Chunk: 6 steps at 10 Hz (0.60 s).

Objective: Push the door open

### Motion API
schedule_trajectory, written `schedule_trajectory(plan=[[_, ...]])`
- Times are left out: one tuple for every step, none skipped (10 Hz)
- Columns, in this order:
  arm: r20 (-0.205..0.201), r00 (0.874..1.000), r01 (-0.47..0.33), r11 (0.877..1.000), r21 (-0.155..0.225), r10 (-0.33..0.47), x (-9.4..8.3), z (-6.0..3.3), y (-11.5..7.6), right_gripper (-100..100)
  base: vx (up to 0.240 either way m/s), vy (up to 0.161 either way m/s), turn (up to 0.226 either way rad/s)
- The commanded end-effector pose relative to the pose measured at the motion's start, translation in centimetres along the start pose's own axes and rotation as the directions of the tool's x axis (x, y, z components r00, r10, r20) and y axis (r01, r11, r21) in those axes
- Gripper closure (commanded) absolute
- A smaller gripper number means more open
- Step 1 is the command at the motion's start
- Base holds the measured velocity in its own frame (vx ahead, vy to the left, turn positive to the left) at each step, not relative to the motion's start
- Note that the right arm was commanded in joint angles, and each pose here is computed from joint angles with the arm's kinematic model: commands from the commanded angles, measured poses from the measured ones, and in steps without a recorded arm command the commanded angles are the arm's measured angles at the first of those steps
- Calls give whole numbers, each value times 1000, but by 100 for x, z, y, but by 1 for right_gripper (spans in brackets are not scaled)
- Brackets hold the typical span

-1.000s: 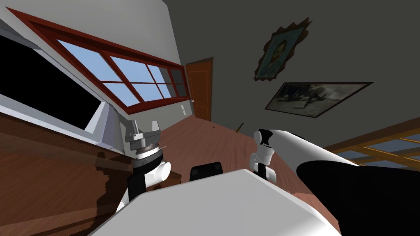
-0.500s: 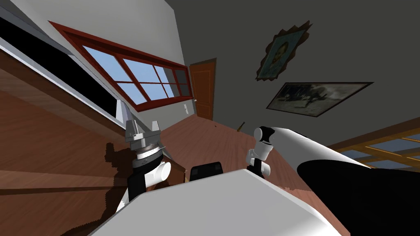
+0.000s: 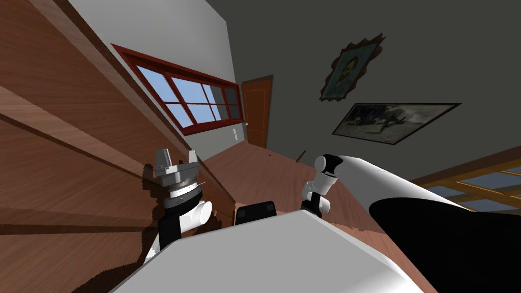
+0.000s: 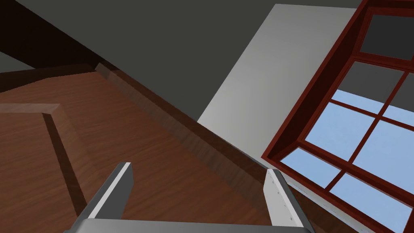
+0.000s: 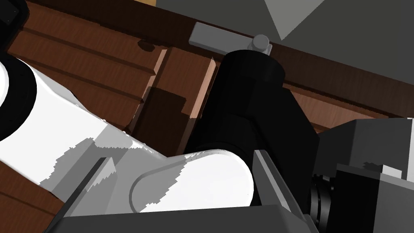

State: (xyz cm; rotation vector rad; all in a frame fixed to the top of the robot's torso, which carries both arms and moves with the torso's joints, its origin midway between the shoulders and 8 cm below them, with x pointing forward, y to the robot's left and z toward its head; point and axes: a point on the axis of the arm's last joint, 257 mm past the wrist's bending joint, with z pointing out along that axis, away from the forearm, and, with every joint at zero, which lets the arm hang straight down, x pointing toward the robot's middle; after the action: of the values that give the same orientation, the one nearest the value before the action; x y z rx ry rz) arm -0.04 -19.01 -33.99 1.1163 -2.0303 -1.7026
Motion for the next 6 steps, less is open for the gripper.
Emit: schedule_trajectory(plan=[[4,1000,7,1000,3,-7,-26,-4,-10,-100,-163,123,48],[4,1000,11,1000,4,-11,-44,-1,-12,-100,-133,120,55],[5,1000,15,1000,5,-15,-61,1,-15,-100,-123,137,59],[5,1000,17,1000,5,-17,-70,2,-16,-100,-94,137,-3],[4,1000,19,1000,3,-19,-71,12,-11,-100,-51,78,-79],[2,1000,18,1000,1,-18,-66,20,-7,-100,-54,67,-43]])
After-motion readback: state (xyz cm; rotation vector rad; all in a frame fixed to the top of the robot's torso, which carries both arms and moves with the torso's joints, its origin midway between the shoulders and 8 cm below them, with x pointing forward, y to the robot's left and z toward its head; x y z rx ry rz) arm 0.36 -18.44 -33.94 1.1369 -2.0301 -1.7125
